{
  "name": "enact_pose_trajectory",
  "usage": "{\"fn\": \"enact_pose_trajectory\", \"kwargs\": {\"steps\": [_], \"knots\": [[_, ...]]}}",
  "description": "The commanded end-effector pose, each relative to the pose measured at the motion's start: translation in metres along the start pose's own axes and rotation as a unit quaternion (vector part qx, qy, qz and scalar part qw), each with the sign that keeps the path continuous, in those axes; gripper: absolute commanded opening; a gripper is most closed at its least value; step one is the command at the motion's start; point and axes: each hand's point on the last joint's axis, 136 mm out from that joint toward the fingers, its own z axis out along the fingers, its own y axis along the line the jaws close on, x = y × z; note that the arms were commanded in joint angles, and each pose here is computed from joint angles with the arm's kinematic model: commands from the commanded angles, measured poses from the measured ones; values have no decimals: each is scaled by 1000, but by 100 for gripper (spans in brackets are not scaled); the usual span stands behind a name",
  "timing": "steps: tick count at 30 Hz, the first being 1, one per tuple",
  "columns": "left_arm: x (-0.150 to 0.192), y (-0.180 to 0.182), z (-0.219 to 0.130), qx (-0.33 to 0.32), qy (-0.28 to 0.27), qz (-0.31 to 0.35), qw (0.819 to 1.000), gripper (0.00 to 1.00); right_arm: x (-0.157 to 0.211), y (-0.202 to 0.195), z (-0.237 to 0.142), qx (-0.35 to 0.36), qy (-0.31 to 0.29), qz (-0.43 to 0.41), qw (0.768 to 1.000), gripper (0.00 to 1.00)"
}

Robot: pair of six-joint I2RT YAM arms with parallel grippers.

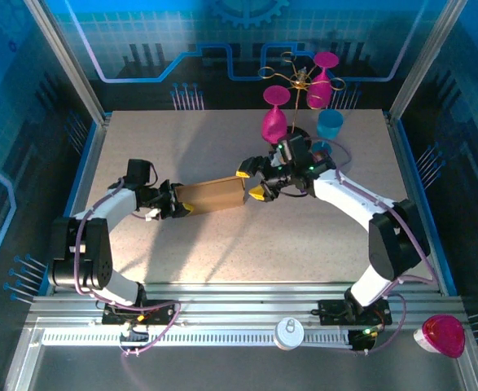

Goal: Fold the paper box

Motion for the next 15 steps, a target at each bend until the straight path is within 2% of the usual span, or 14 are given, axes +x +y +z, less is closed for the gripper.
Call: {"fn": "enact_pose_trajectory", "kwargs": {"steps": [1, 6, 15], "knots": [[-33, 10, 5, -17, -54, -37, 998, 7, 3, 4, 11, -33, 26, 69, 997, 75], [-33, 8, 5, -17, -53, -36, 998, 7, 1, -4, 18, -33, 29, 90, 995, 74], [-35, 6, 7, -18, -46, -37, 998, 9, -9, -14, 30, -42, 25, 103, 993, 54]]}}
